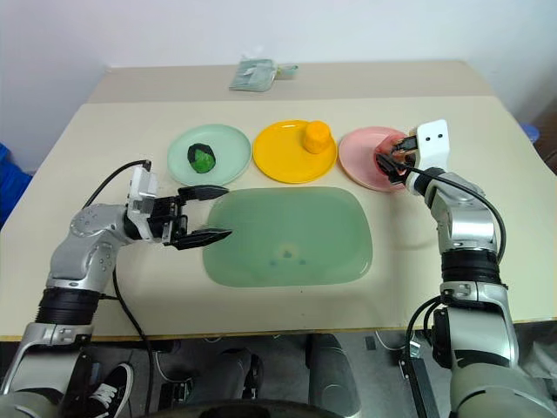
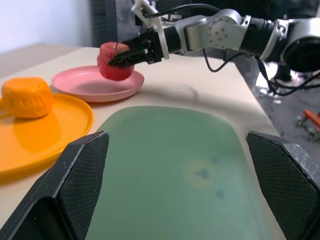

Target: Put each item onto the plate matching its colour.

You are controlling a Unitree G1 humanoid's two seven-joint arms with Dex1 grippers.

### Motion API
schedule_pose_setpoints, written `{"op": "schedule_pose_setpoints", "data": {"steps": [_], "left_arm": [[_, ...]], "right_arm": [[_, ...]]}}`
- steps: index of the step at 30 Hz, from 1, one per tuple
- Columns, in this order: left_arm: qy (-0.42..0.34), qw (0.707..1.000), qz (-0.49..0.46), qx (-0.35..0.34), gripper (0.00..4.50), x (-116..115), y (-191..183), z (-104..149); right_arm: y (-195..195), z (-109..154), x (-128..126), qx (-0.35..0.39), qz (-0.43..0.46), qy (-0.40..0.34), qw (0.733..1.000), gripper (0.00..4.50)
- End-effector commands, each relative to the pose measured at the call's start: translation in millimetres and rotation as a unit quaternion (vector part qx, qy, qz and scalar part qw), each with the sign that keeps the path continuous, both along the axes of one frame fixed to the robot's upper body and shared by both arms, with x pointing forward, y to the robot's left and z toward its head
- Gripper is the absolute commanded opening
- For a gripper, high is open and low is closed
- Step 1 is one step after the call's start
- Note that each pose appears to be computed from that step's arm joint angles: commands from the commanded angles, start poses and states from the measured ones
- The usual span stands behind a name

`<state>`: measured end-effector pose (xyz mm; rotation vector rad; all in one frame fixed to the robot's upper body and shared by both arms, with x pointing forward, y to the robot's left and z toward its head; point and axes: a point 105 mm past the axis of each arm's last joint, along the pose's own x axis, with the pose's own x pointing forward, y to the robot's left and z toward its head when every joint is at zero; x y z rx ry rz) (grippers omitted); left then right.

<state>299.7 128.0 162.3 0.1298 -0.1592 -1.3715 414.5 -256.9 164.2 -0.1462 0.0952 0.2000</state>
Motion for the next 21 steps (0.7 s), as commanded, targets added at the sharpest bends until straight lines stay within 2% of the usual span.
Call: {"op": "schedule_pose_setpoints", "data": {"steps": [1, 4, 7, 13, 17, 21], "left_arm": [[-0.027, 1.000, 0.003, 0.003, 4.50, 0.5, 1.6, 7.6], [-0.026, 1.000, 0.008, 0.004, 4.50, 1.1, 6.5, 7.1], [-0.024, 1.000, 0.017, 0.005, 4.50, 2.0, 16.0, 8.9], [-0.023, 0.999, 0.029, 0.031, 4.50, 0.2, 42.7, 8.6], [-0.033, 0.998, 0.054, 0.030, 4.50, 3.4, 51.8, 11.3], [-0.042, 0.997, 0.056, 0.015, 4.50, 0.5, 47.9, 19.0]], "right_arm": [[4.8, 28.9, 1.9, 0.008, 0.012, -0.054, 0.998, 4.48], [21.5, 53.9, -6.0, 0.034, 0.058, -0.114, 0.991, 4.48], [60.3, 67.9, -33.7, 0.068, 0.192, -0.138, 0.969, 4.48], [125.3, 37.4, -109.1, 0.035, 0.431, -0.044, 0.900, 4.48], [132.2, 14.4, -122.3, -0.022, 0.456, -0.007, 0.890, 4.48], [133.2, 5.1, -109.3, -0.049, 0.433, -0.010, 0.900, 4.48]]}}
